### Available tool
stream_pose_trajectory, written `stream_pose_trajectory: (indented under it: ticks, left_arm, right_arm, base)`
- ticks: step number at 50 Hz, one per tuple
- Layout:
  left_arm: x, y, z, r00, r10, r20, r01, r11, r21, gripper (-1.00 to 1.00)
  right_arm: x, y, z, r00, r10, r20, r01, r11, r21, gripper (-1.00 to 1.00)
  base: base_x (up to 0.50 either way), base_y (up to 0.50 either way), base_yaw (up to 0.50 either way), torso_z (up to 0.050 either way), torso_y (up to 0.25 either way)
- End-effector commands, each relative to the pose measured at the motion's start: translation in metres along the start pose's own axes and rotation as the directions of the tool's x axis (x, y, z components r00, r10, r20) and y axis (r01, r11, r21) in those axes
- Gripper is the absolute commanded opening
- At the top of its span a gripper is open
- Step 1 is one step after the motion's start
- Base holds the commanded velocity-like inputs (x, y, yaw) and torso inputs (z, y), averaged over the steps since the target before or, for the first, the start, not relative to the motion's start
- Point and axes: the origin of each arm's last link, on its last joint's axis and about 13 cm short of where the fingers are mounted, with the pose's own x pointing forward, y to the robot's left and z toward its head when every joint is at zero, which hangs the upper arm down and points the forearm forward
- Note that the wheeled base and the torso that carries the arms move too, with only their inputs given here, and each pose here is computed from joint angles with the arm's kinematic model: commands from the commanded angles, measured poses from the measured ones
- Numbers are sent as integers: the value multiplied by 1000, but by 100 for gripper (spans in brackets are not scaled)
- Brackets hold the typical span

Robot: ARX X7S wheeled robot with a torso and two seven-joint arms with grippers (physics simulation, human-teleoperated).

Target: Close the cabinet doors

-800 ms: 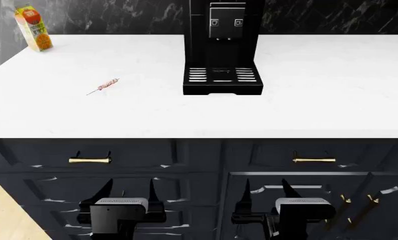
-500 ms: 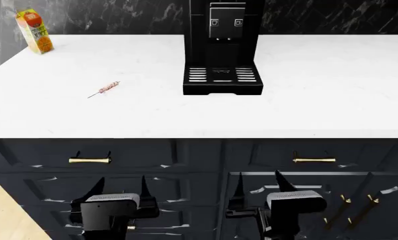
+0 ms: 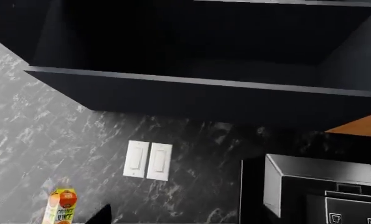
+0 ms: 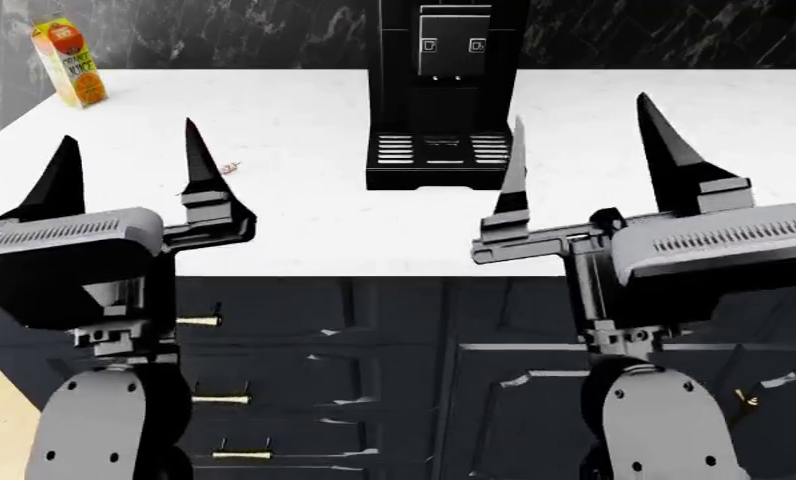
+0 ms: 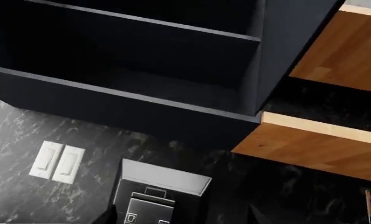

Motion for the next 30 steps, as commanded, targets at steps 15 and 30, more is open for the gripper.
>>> stream_pose_trajectory:
  ticks: [15,30]
  left_arm:
    - [26,-8,82,889,-84,450,97,995,-7,100]
    - [26,-9,79,899,-87,430,106,994,-19,100]
  right_arm:
    - [23,-27,78,953,-49,299,36,998,50,100]
    - [21,-29,79,955,-52,293,36,998,59,100]
  base:
    - [0,0,0,0,0]
    - [0,-483,0,0,0]
